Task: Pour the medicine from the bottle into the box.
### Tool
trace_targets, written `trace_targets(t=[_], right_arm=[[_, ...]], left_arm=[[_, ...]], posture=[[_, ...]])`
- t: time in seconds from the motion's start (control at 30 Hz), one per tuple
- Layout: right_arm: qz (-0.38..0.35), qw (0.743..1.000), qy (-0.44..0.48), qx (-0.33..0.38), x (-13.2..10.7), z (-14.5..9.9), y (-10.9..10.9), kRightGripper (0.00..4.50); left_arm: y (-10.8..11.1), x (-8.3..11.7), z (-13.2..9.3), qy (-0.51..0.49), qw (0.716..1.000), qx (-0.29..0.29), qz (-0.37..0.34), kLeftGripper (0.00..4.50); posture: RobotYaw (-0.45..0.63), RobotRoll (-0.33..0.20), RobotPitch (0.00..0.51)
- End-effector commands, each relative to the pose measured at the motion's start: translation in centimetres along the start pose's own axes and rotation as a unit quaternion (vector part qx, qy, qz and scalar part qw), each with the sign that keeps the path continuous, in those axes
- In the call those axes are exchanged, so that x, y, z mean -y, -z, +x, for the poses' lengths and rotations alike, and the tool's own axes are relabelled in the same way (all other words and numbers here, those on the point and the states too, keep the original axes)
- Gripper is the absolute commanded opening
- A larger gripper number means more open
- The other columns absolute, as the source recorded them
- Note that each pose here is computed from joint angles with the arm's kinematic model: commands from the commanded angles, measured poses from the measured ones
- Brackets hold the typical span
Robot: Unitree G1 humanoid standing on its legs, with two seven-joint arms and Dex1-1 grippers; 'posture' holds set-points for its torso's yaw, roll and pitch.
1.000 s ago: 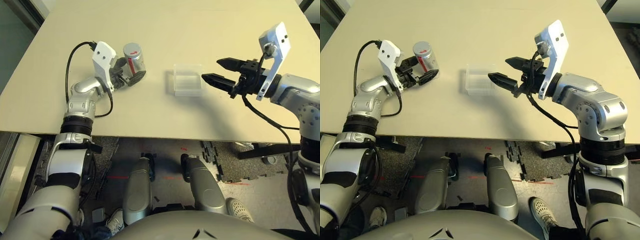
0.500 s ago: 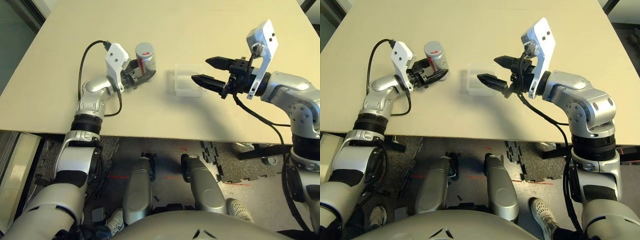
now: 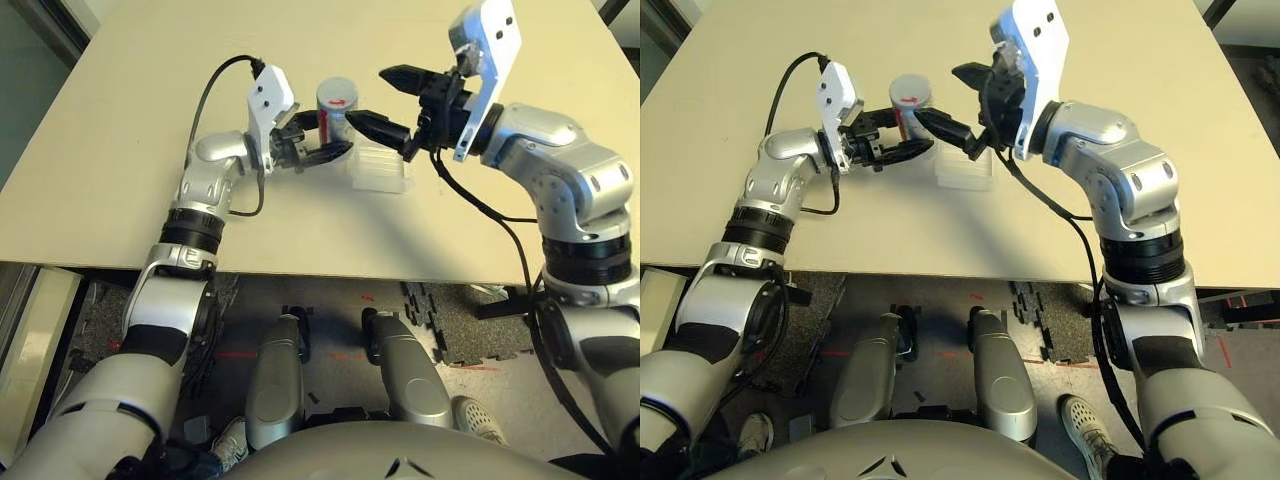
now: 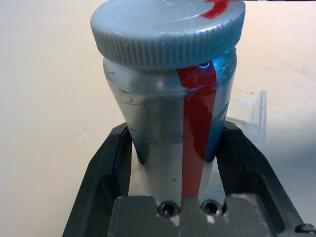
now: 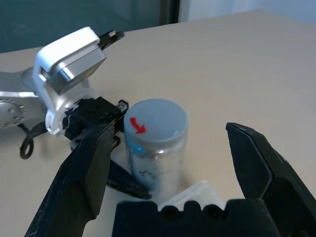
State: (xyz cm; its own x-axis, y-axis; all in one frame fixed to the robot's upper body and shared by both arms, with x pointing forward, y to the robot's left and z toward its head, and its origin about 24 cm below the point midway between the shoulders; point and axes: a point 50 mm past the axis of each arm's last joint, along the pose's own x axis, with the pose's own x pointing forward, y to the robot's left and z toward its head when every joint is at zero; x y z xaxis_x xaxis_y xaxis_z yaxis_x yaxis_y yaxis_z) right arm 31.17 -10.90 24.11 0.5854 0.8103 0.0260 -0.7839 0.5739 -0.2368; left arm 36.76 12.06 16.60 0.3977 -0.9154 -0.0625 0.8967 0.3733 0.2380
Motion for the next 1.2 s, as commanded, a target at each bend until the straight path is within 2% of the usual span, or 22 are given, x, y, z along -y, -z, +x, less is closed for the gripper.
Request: trace_targets(t=[0.03, 0.23, 0.6, 0.8, 0.9, 1.2], right_arm=[[-0.007, 1.0, -0.012, 0.005, -0.4, 0.6, -0.1, 4.5], [-0.002, 1.0, -0.015, 0.014, -0.5, 1.0, -0.2, 4.5], [0.009, 0.999, -0.019, 0.031, -0.5, 1.4, -0.4, 4.5], [0.011, 0.999, -0.023, 0.038, -0.6, 1.5, -0.6, 4.5], [0.008, 0.999, -0.023, 0.042, -0.5, 1.6, -0.8, 4.5], [-0.01, 0.999, -0.021, 0.046, 0.0, 1.7, -1.9, 4.5]], left_arm=[[-0.3, 0.1, 0.6, 0.012, 1.0, 0.007, -0.009, 2.68], [-0.2, -0.1, 0.4, 0.008, 1.0, 0.006, -0.009, 2.68], [0.6, -1.1, -3.1, -0.027, 0.999, -0.021, -0.009, 2.68], [0.2, -1.6, -4.2, -0.045, 0.999, -0.019, -0.005, 2.68], [-0.6, -1.7, -3.7, -0.042, 0.999, -0.008, 0.0, 2.68], [-2.3, -1.2, -0.4, 0.008, 1.0, 0.023, -0.003, 2.68]], posture=[[-0.1, 0.0, 0.2], [-0.09, 0.0, 0.197], [-0.06, 0.0, 0.194], [-0.05, 0.0, 0.187], [-0.05, 0.0, 0.181], [-0.07, 0.0, 0.168]])
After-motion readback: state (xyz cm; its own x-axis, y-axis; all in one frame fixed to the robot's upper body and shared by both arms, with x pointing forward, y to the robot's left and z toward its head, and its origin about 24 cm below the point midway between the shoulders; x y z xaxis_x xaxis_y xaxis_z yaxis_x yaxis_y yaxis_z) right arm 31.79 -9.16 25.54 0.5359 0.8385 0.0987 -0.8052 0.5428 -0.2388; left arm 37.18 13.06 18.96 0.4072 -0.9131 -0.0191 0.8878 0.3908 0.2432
